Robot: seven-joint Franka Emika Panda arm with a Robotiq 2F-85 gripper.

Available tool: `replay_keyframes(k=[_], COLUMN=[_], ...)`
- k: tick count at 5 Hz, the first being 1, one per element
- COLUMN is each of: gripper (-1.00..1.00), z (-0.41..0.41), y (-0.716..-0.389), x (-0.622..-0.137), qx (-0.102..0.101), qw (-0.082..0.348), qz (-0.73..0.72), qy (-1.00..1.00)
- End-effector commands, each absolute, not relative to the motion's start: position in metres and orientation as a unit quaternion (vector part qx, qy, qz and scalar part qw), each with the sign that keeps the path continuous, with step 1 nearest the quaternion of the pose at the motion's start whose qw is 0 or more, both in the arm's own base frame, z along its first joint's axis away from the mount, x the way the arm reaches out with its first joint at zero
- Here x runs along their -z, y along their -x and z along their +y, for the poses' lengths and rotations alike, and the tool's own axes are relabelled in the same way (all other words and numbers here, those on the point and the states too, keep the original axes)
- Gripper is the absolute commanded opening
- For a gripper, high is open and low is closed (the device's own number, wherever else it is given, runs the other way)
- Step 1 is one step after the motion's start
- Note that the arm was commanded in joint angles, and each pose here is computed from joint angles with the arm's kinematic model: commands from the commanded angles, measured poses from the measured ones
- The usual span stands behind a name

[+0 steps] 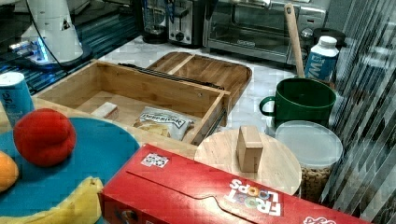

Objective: Close the drawer.

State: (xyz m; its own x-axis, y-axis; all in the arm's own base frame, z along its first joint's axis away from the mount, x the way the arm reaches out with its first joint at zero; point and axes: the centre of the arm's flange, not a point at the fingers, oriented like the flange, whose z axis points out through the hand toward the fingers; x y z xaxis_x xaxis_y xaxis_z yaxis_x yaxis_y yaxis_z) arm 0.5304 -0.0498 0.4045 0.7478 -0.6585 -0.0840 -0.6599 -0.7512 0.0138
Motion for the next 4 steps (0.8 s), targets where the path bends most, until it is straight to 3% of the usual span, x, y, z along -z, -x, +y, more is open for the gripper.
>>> replay_keyframes(k=[1,3,4], gripper=[-1.0,-1.0,-1.0], z=[0.052,0.033,0.022], y=[-0.498,-0.485,-0.486], x=[-0.368,-0.307,-0.286], qx=[-0.044,-0.045,-0.051], qw=[0.029,0.027,-0.001], qz=[0.188,0.076,0.046], qy=[0.981,0.996,0.998])
